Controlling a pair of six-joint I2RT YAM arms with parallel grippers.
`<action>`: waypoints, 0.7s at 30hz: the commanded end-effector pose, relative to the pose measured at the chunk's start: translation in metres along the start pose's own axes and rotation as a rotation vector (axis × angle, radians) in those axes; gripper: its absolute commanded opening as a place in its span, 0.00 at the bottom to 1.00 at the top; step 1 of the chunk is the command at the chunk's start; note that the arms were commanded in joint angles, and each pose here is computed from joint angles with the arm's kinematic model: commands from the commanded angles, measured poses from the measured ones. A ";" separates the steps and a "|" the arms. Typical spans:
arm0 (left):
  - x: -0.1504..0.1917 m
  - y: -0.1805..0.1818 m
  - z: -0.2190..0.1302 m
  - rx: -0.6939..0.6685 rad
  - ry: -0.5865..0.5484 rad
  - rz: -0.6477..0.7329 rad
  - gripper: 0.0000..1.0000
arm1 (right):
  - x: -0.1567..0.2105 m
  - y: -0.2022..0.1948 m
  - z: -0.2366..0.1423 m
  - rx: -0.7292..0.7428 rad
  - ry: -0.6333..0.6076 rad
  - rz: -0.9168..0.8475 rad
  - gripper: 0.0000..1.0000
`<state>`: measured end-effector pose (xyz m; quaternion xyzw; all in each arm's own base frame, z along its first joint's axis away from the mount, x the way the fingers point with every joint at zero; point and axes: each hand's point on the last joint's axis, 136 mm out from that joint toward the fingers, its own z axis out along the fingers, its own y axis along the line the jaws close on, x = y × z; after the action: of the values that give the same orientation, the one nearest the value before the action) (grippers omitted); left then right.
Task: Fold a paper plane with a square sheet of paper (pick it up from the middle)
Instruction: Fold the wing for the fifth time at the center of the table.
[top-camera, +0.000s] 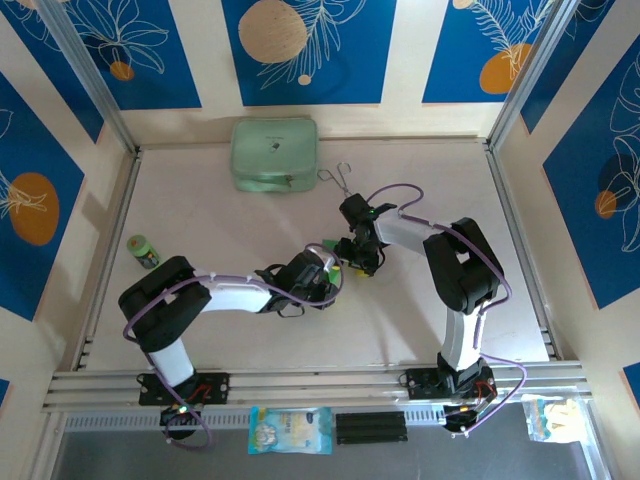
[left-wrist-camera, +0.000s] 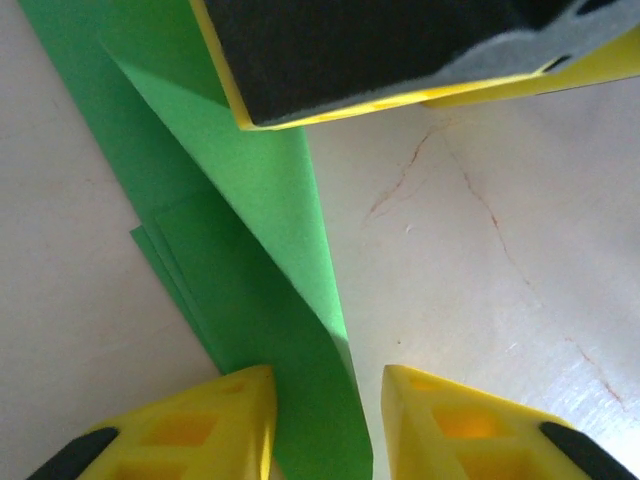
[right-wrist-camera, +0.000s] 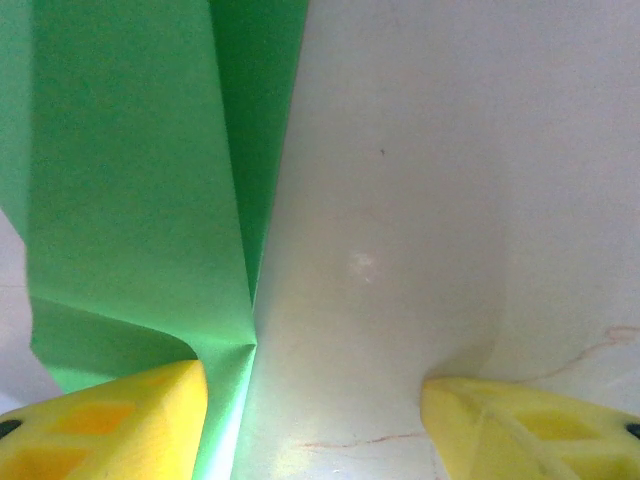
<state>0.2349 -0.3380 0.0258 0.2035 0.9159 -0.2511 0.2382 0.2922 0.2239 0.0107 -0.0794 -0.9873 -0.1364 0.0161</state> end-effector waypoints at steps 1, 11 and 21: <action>0.011 0.006 0.003 -0.035 0.048 0.020 0.33 | 0.016 -0.006 0.062 -0.020 0.097 -0.001 0.63; 0.010 0.001 0.005 0.058 0.076 -0.054 0.27 | 0.014 -0.005 0.058 -0.038 0.095 0.000 0.63; 0.010 0.011 0.004 0.156 0.072 -0.201 0.21 | 0.012 0.004 0.051 -0.147 0.078 -0.057 0.64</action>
<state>0.2397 -0.3325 0.0249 0.1564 0.9151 -0.3173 0.1938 0.2924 0.2239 0.0130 -0.0828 -0.9808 -0.1754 0.0222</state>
